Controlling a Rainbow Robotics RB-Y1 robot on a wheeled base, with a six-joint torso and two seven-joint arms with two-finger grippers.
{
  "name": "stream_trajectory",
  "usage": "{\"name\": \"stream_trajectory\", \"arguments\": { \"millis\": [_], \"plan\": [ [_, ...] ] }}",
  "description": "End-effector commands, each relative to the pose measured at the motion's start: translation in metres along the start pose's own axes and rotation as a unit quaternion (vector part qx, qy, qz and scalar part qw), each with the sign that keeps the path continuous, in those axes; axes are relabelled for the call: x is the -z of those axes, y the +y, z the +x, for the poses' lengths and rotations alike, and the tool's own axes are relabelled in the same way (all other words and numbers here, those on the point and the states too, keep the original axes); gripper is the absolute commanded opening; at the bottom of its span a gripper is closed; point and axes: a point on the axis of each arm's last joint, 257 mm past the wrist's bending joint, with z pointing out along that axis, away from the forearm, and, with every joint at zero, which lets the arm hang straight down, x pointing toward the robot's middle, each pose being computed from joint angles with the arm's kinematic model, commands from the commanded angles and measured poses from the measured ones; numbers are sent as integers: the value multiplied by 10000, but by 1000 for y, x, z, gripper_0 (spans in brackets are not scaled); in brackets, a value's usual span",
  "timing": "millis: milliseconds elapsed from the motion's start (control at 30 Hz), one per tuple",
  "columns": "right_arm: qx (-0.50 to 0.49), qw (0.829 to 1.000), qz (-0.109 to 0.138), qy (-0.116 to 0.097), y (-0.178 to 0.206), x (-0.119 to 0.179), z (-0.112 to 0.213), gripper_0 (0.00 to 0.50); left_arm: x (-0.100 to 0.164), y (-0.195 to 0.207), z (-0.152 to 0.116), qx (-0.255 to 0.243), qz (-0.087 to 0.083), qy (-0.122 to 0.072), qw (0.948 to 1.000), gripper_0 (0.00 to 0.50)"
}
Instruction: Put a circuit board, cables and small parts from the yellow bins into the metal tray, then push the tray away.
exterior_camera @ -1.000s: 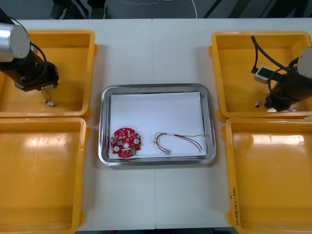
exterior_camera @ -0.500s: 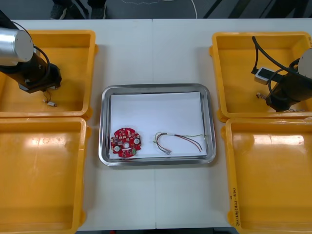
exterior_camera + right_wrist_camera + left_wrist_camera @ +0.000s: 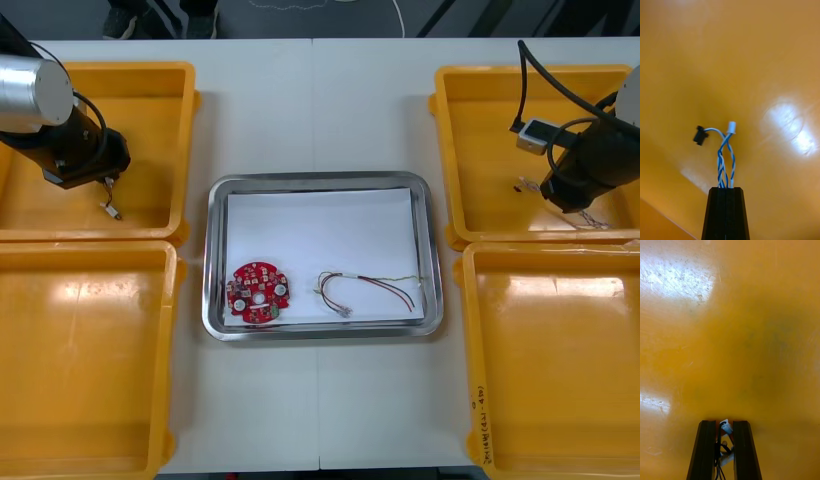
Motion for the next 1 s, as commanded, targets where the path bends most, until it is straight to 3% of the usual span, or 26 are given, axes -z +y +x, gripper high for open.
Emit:
{"name": "stream_trajectory", "arguments": {
  "millis": [33, 300, 433, 733, 767, 800, 833, 867, 900, 1000],
  "plan": [
    [3, 9990, 265, -363, -31, 38, -34, 0, 26, -20, -23, -439, 9, -126, 9990, 0],
    [-17, 9977, 197, -654, -20, 28, -59, 0, 65, -15, -37, -455, -55, -142, 9988, 0],
    [-196, 9964, 7, -828, -9, 13, -67, 0, 85, -11, -41, -495, -107, -149, 9986, 0],
    [-261, 9958, -29, -877, -5, 3, -69, 0, 132, -5, -44, -519, -126, -147, 9985, 0],
    [-260, 9959, -24, -872, -5, 3, -69, 39, 137, -4, -44, -522, -125, -145, 9985, 0],
    [-252, 9959, -23, -872, -5, 3, -69, 170, 140, -5, -43, -537, -118, -138, 9984, 0],
    [-254, 9959, -17, -867, -6, 3, -68, 228, 142, -5, -43, -535, -113, -139, 9984, 0],
    [-246, 9959, -16, -867, -6, 3, -68, 319, 147, -4, -43, -528, -104, -133, 9985, 0],
    [-247, 9960, -5, -858, -7, 3, -67, 373, 152, -5, -42, -525, -78, -126, 9985, 0],
    [-251, 9960, 19, -861, -9, 5, -67, 461, 163, -6, -42, -497, -20, -129, 9987, 0]
  ]
}}
